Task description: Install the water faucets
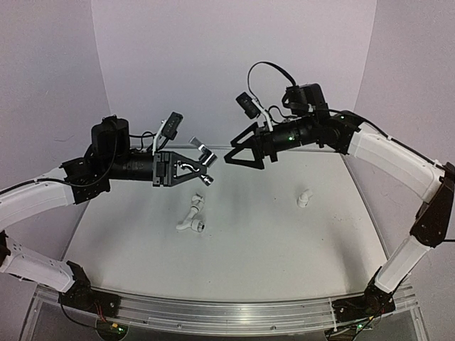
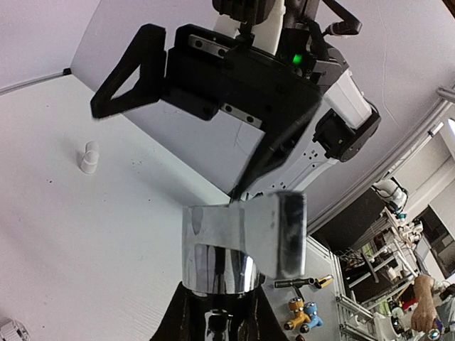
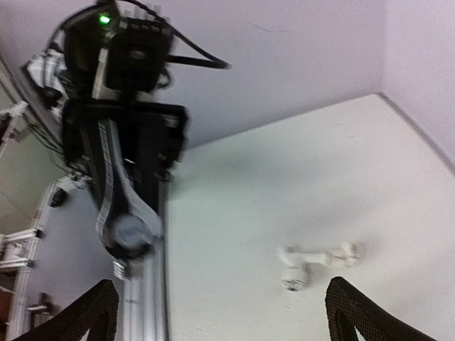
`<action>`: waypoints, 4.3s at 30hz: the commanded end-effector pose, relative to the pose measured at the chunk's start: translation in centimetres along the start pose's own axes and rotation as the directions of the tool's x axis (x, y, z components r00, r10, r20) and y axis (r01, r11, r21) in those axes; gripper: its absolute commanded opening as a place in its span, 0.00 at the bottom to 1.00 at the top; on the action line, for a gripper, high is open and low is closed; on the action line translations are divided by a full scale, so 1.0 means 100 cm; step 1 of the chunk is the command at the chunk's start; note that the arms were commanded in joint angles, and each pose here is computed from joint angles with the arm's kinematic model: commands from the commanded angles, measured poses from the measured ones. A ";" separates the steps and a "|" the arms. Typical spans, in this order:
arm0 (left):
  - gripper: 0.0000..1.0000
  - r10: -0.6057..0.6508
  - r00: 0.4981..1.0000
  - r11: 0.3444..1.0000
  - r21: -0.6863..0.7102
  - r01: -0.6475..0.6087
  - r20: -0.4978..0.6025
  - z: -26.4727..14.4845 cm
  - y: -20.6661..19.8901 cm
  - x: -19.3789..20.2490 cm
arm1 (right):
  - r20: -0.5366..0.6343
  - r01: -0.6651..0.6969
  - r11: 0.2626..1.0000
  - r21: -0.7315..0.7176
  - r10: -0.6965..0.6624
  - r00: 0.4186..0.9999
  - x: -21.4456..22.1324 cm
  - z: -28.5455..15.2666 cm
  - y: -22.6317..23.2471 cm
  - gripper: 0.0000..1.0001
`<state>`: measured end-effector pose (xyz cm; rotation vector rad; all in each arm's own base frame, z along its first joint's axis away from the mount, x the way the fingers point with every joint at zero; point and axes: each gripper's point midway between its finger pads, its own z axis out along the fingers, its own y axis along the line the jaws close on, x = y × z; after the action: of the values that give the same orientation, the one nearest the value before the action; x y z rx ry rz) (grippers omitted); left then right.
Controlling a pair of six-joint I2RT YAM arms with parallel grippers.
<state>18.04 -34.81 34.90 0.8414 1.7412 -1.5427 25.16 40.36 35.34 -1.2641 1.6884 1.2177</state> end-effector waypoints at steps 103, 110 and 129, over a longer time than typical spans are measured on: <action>0.00 -0.236 0.827 0.966 0.217 0.141 0.511 -0.026 -0.028 -0.104 | -0.079 0.854 0.429 0.296 -0.879 0.469 -0.065 -0.097 0.026 0.00; 0.00 -0.246 0.760 0.963 0.242 0.120 0.602 -0.043 -0.032 -0.111 | -0.113 0.883 0.269 0.385 -0.936 0.335 -0.055 -0.081 0.047 0.00; 0.00 -0.259 0.795 0.947 0.308 0.096 0.549 -0.024 -0.048 -0.100 | -0.108 0.874 0.082 0.478 -0.983 0.151 -0.068 -0.048 0.072 0.00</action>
<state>20.75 -33.69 44.11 0.2221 1.2893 -1.9234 20.67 37.81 43.25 -1.4548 0.5544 0.1085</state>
